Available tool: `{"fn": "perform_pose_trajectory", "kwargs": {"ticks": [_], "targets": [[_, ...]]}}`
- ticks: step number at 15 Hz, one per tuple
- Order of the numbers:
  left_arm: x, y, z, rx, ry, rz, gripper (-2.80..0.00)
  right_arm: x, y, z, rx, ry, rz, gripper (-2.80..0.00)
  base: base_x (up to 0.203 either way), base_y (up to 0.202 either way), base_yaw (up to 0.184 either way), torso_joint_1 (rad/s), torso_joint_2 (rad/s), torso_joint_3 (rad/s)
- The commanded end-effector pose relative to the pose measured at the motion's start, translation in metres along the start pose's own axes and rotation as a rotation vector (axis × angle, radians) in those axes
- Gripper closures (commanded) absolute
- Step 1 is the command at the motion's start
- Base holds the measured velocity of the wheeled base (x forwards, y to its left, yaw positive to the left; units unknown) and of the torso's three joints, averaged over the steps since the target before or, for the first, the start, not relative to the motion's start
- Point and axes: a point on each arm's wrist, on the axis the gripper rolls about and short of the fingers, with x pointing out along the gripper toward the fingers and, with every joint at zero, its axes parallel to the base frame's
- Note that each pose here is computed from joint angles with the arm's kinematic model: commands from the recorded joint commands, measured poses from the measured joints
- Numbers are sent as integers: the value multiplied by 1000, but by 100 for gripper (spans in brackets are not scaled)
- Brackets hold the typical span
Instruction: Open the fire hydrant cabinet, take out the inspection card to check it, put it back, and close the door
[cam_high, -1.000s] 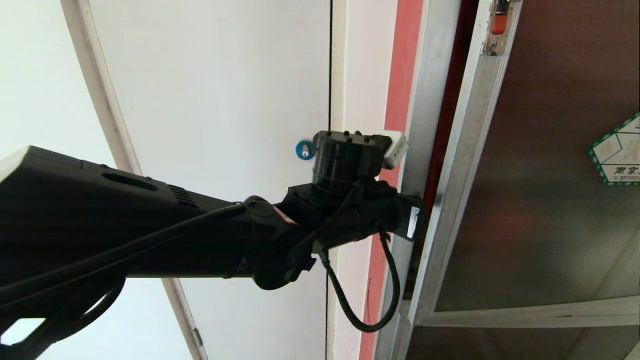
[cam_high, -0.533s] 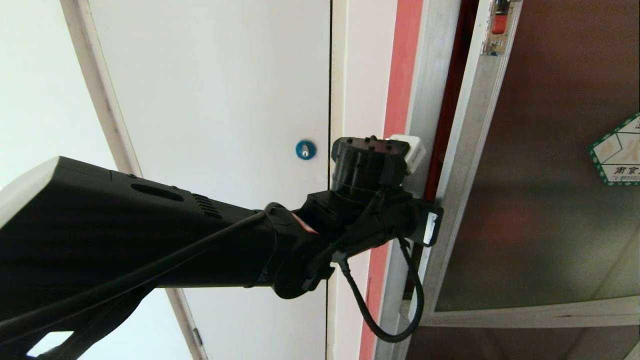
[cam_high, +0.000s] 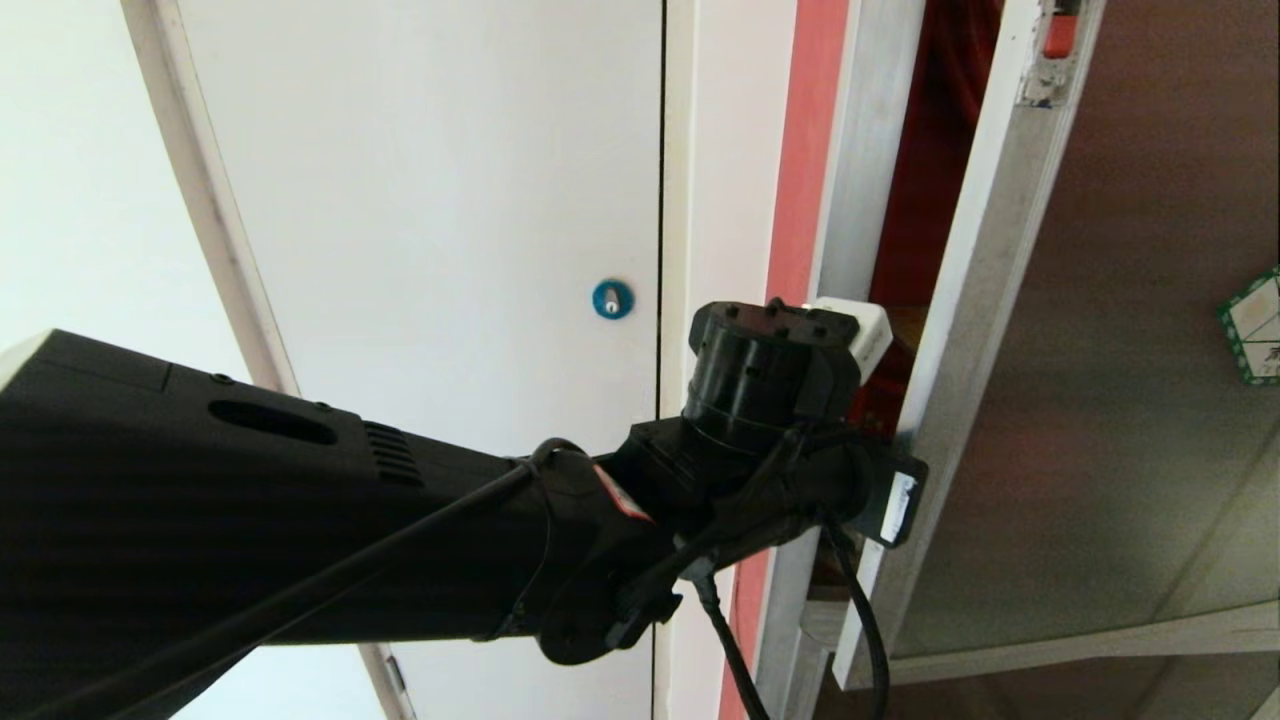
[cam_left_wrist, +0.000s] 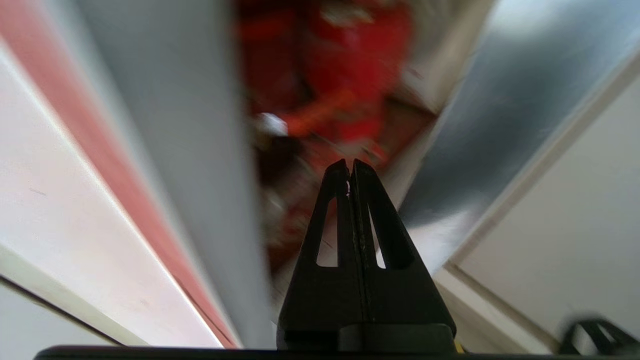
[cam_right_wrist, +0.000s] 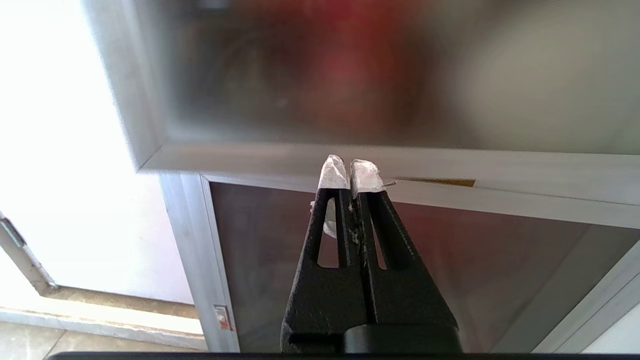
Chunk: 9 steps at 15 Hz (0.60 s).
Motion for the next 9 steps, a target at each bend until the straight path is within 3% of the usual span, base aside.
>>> {"fn": "perform_pose_trajectory", "kwargs": {"ticks": [1,4,9], "targets": [[-13,-18,-3,4,16,-43,0,0,0,0,-1,2,1,0,0,0,0,0,0,0],[-21,-38,-20,17,75,-90,0,0,0,0,-1,2,1,0,0,0,0,0,0,0],[-38,-76,-25,33,93,-192,0,0,0,0,1,2,1,0,0,0,0,0,0,0]]}}
